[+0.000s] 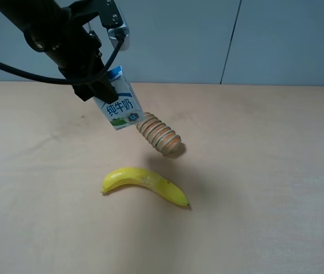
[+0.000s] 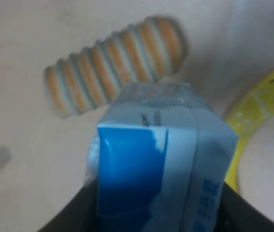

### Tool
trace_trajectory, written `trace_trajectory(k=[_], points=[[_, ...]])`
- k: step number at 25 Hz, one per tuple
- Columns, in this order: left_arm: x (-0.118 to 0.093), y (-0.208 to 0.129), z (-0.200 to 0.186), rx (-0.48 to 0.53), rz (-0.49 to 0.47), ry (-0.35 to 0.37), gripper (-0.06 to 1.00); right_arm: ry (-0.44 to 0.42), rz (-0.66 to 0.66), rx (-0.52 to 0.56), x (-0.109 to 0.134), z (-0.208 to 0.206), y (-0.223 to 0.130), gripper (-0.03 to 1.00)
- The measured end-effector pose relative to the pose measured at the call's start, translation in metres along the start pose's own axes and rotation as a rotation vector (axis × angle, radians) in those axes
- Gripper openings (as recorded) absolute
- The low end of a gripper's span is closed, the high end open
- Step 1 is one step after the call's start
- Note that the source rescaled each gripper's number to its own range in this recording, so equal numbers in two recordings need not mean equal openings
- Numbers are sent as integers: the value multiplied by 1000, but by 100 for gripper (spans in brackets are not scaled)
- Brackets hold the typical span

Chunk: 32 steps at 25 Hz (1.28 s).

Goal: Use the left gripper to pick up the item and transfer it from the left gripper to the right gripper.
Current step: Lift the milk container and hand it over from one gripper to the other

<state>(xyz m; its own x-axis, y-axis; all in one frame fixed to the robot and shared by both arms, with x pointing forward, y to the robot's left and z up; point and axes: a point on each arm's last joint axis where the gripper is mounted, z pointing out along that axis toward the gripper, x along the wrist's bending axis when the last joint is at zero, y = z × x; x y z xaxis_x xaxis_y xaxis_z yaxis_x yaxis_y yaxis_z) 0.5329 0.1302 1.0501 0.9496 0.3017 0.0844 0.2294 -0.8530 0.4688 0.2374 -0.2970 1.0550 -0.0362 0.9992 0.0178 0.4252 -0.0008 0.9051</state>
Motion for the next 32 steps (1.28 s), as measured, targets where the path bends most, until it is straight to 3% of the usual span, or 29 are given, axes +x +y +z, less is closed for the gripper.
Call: trace_trajectory(k=[5,11,22,27,32], points=[[-13,11,4,-5,69,-24,1,53,-10,99,4,14,20,100],[-33,26,10,-30,172,-62,1,211,-101,150,16,35,50,100],[-48,50,7,-283,178,-168,0,525,-328,165,58,80,66,100],[-51,57,4,-376,217,-188,0,611,-423,171,78,97,66,100],[-54,58,3,-397,296,-211,0,664,-480,166,96,110,64,100]])
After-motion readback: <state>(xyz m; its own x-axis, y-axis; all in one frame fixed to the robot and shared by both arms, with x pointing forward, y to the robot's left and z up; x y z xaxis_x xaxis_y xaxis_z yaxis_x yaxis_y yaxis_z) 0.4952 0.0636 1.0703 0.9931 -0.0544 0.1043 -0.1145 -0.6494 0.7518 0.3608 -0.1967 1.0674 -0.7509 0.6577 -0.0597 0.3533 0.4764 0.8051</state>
